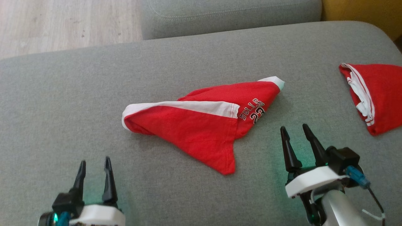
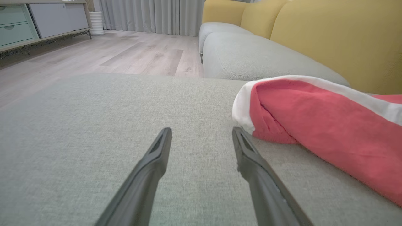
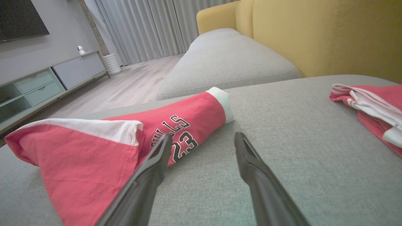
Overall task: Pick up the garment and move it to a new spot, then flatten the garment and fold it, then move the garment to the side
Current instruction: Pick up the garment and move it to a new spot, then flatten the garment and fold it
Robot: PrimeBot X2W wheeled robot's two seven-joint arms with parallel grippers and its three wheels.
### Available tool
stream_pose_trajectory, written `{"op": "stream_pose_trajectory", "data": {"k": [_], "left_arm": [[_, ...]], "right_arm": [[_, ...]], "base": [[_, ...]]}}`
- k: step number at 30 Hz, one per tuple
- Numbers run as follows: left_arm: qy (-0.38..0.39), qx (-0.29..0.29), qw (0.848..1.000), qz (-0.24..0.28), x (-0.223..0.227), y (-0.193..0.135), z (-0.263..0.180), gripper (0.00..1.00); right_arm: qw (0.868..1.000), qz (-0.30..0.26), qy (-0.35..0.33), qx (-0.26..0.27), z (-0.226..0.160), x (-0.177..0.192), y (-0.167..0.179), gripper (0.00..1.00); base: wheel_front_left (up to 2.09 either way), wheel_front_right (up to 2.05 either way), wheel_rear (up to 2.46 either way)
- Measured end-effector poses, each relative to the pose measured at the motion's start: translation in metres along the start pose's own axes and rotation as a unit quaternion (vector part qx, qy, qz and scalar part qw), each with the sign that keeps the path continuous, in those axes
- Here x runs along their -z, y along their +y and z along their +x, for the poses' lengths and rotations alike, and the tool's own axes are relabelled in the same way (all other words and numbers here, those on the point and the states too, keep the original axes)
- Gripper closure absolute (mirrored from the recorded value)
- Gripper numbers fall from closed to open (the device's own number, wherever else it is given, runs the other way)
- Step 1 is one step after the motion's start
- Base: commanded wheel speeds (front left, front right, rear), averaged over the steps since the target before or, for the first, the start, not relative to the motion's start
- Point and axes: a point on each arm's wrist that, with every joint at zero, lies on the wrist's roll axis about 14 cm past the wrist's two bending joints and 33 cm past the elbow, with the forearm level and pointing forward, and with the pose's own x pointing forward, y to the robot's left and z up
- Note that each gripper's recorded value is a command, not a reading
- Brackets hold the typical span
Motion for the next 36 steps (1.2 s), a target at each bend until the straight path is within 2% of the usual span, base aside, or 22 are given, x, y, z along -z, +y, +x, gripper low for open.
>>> {"op": "stream_pose_trajectory", "data": {"k": [5,9,17,29,30,31,32,33,34,36], "left_arm": [[0.007,-0.001,1.0,0.004,0.006,0.004,-0.007,0.0],[0.01,0.001,1.0,0.006,0.008,0.005,-0.009,0.0],[0.02,-0.012,1.0,0.007,0.016,0.016,-0.018,0.0],[0.031,-0.042,0.999,-0.005,0.024,0.031,-0.033,0.0],[0.033,-0.046,0.998,-0.007,0.025,0.032,-0.035,0.0],[0.034,-0.048,0.998,-0.009,0.025,0.033,-0.036,0.0],[0.035,-0.05,0.998,-0.009,0.026,0.034,-0.036,0.0],[0.036,-0.052,0.998,-0.009,0.027,0.035,-0.037,0.0],[0.037,-0.055,0.998,-0.008,0.027,0.036,-0.037,0.0],[0.036,-0.053,0.998,-0.008,0.027,0.035,-0.036,0.0]], "right_arm": [[1.0,0.0,0.006,-0.004,-0.002,0.004,0.003,0.0],[0.999,-0.003,0.021,-0.034,0.003,0.013,0.022,0.0],[0.994,-0.011,0.036,-0.098,0.043,0.014,0.06,0.0],[0.988,-0.009,0.086,-0.128,0.07,0.045,0.083,0.0],[0.988,-0.009,0.087,-0.13,0.072,0.045,0.084,0.03],[0.988,-0.008,0.087,-0.131,0.075,0.045,0.086,0.24],[0.988,-0.008,0.085,-0.132,0.077,0.044,0.087,0.51],[0.987,-0.008,0.083,-0.134,0.08,0.043,0.088,0.68],[0.987,-0.008,0.082,-0.136,0.082,0.041,0.089,1.0],[0.988,-0.008,0.075,-0.136,0.083,0.037,0.09,1.0]], "base": [[0.0,0.0,0.0],[0.0,0.0,0.0],[0.0,0.0,0.0],[0.0,0.0,0.0],[0.0,0.0,0.0],[0.0,0.0,0.0],[0.0,0.0,0.0],[0.0,0.0,0.0],[0.0,0.0,0.0],[0.0,0.0,0.0]]}}
